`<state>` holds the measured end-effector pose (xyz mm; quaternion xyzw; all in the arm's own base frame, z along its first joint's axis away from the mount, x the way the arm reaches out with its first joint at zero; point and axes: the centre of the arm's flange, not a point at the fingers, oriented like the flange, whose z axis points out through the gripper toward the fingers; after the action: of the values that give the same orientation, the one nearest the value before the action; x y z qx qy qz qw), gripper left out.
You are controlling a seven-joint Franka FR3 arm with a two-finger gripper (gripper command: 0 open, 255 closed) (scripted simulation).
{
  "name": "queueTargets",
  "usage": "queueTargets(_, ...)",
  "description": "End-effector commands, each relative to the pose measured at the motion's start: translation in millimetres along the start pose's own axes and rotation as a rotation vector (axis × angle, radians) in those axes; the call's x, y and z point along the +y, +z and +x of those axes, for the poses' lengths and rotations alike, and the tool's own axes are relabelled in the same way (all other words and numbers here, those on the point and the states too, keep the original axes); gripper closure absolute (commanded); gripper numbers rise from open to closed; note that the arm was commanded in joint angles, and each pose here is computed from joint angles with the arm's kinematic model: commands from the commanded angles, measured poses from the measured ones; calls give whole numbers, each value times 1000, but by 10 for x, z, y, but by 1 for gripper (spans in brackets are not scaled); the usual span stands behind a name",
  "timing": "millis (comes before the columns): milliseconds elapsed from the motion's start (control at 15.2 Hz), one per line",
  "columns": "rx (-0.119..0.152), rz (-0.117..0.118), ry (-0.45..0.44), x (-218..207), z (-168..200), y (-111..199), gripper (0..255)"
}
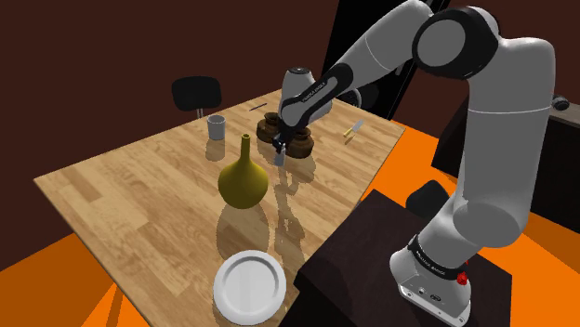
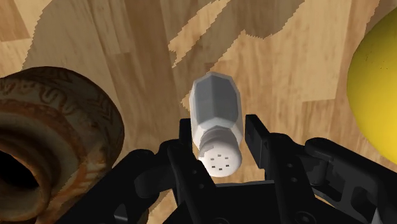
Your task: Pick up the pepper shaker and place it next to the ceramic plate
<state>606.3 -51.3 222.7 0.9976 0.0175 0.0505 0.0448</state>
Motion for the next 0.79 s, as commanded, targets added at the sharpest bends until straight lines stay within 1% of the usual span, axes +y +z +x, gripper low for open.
queueTargets(0, 0, 0, 0, 8, 15, -105, 255)
queueTargets(726, 0, 0, 0, 61, 72, -681, 255)
